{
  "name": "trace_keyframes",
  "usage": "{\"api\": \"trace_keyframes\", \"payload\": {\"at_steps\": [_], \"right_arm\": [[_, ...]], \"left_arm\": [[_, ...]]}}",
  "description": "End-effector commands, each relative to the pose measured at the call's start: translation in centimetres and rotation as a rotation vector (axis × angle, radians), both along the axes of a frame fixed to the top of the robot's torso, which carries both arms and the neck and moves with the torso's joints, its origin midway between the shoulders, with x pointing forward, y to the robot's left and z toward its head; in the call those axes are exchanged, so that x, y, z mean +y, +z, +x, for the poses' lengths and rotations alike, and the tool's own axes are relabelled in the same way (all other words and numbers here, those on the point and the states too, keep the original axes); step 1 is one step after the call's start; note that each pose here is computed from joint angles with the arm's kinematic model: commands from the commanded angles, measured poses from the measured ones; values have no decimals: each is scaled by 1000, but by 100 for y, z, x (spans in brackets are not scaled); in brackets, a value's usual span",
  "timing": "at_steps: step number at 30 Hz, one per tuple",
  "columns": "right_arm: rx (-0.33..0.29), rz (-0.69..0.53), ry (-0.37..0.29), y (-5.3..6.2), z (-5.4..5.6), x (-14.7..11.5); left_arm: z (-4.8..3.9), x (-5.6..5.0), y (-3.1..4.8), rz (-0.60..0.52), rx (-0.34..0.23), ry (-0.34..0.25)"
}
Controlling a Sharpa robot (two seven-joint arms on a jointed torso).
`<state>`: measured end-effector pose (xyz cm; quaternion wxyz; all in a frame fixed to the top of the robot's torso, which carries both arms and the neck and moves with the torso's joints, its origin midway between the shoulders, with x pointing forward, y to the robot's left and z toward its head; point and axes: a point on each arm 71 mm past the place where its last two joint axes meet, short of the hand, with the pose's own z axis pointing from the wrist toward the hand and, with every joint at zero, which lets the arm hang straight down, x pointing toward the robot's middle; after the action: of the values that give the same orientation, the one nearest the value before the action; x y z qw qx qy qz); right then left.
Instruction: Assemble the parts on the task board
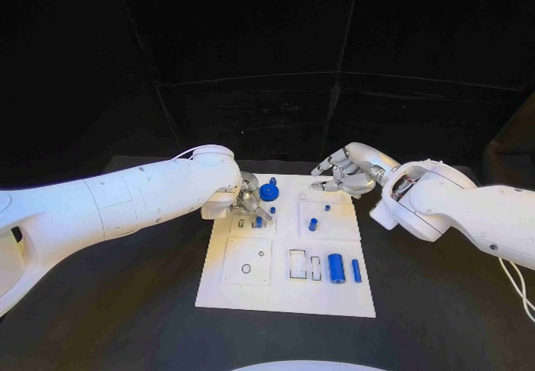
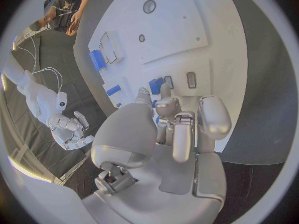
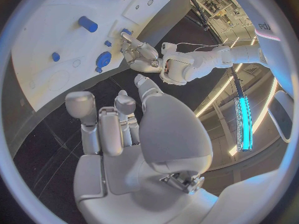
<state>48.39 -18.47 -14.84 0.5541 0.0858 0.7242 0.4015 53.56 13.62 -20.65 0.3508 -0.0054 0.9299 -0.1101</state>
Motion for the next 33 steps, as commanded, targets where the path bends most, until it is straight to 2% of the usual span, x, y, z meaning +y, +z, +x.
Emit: {"api": "trace_keyframes", "payload": {"at_steps": [1, 12, 21, 28, 33], "right_arm": [[0, -2, 8, 9, 2, 11], [1, -3, 6, 5, 10, 10], [0, -4, 3, 4, 18, 3], [-1, -4, 2, 3, 20, -2], [-1, -4, 1, 3, 22, -12]], "left_arm": [[1, 3, 1, 17, 4, -2], [-3, -3, 2, 10, 5, -7], [-26, 0, 11, -47, 10, -2], [-51, 72, 56, -126, -44, 60], [-101, 167, 82, -175, -98, 112]]}}
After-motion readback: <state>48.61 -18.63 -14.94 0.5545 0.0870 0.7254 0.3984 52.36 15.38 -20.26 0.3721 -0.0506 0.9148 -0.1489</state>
